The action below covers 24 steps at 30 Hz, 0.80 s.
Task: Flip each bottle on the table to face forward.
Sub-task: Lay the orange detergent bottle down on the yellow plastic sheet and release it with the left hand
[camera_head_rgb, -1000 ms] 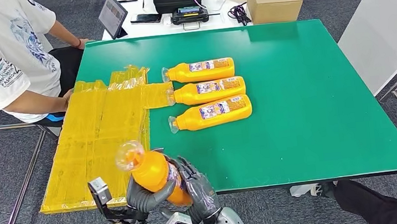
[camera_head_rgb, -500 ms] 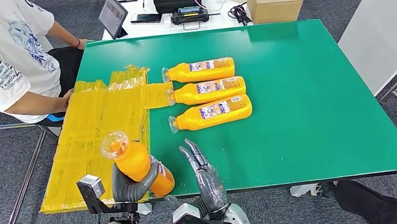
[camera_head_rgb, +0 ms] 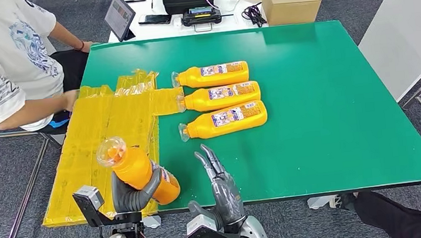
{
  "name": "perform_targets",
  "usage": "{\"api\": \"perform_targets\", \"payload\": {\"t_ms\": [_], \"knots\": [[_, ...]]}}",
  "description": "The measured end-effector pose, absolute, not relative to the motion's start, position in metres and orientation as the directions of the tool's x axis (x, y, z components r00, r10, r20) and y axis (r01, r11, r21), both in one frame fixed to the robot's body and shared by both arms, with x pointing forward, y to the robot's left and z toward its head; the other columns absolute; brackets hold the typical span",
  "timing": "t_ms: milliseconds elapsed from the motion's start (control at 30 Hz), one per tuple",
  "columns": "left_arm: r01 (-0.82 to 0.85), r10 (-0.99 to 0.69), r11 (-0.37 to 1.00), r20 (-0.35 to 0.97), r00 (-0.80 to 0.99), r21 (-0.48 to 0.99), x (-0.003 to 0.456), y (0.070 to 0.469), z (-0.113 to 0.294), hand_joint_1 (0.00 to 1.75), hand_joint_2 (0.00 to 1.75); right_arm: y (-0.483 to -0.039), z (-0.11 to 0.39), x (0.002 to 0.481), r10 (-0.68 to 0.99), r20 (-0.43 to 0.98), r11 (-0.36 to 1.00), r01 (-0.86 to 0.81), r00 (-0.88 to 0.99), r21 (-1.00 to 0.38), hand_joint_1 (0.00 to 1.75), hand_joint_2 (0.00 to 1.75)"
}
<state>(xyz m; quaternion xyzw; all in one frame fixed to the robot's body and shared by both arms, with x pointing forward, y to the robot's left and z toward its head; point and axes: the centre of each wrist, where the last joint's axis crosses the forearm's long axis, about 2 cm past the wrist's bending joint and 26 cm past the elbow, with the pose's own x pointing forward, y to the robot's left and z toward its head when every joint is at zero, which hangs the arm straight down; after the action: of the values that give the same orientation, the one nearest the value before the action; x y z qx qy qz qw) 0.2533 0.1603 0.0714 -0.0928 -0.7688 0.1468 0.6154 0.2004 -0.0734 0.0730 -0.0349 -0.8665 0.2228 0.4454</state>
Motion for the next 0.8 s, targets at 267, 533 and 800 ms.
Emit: {"api": "perform_targets", "payload": {"t_ms": [267, 533, 800], "knots": [[-0.168, 0.102, 0.969, 0.909, -0.405, -0.183, 0.274, 0.173, 0.097, 1.75, 1.75, -0.077, 0.093, 0.202, 0.172, 0.746, 0.958, -0.068, -0.643, -0.279, 0.0, 0.0], [-0.465, -0.597, 0.797, 0.615, -0.515, 0.385, 0.32, 0.199, 0.149, 1.75, 1.75, -0.085, 0.131, 0.208, 0.091, 0.708, 0.993, 0.01, -0.7, -0.118, 0.0, 0.0], [-0.567, -0.928, 0.291, 0.083, -0.364, 0.771, 0.361, 0.231, 0.152, 1.75, 1.75, -0.086, 0.143, 0.213, 0.034, 0.695, 0.997, -0.019, -0.718, -0.068, 0.0, 0.0]]}}
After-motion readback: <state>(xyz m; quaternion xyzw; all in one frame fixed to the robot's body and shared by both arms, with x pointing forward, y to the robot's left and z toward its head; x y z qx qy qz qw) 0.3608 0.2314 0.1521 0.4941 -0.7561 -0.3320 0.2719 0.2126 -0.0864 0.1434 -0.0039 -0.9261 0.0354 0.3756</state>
